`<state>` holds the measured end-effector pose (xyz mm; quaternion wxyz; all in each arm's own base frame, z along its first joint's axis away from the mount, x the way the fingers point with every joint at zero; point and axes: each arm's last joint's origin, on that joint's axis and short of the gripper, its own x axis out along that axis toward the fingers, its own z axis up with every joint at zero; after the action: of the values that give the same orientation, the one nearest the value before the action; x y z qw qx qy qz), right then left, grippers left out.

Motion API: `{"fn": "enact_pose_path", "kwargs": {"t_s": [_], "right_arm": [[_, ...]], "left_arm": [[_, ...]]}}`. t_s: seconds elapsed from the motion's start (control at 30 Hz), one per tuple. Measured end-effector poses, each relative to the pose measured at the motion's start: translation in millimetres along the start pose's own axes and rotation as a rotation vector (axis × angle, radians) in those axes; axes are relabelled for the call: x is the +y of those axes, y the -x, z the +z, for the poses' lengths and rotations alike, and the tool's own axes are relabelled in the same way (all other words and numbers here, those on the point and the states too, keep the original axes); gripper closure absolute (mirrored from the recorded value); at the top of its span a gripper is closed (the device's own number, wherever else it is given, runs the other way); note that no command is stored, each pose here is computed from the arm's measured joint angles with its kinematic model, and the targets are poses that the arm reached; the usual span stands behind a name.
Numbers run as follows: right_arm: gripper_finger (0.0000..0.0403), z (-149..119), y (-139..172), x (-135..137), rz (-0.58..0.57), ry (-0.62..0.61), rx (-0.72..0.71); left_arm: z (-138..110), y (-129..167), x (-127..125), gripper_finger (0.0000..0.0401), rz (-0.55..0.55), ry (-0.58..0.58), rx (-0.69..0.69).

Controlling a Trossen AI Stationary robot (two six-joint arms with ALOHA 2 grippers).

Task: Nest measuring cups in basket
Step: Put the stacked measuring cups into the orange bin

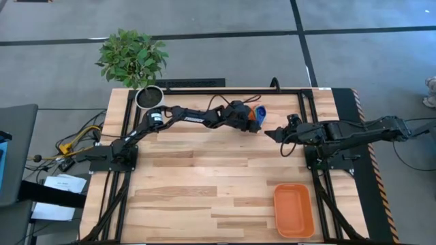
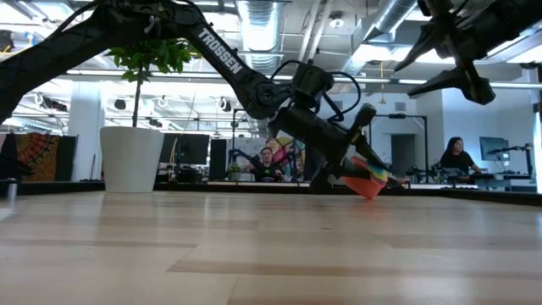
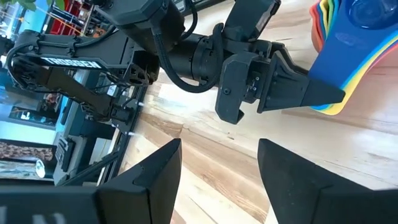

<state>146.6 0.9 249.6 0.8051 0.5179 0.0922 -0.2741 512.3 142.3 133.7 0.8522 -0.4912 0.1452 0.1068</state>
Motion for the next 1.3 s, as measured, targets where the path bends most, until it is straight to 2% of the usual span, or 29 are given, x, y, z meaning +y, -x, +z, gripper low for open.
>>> {"fn": "enact_pose_path", "kwargs": {"t_s": [0.27,0.7,0.87,1.07,1.3], "right_arm": [[0.0181,0.8,-0.4,-0.3,-0.001,-0.003,0.004],[0.0187,0.9,1.5,0.1,0.011,0.008,0.01],[0.0192,2.3,5.2,0.5,0.034,0.007,0.018],[0.0198,4.3,14.1,1.5,0.084,0.005,0.025],[0.0209,7.1,28.6,2.3,0.163,0.001,0.025]], "left_arm": [[5.5,2.0,2.8,0.0304,-0.042,0.018,0.044],[5.1,4.4,-5.4,0.0328,-0.243,-0.01,0.22],[5.3,5.7,-12.8,0.0314,-0.338,-0.012,0.265],[4.9,8.9,-21.2,0.0323,-0.474,-0.026,0.365],[-13.0,11.0,-46.1,0.0321,-0.664,-0.079,0.514]]}}
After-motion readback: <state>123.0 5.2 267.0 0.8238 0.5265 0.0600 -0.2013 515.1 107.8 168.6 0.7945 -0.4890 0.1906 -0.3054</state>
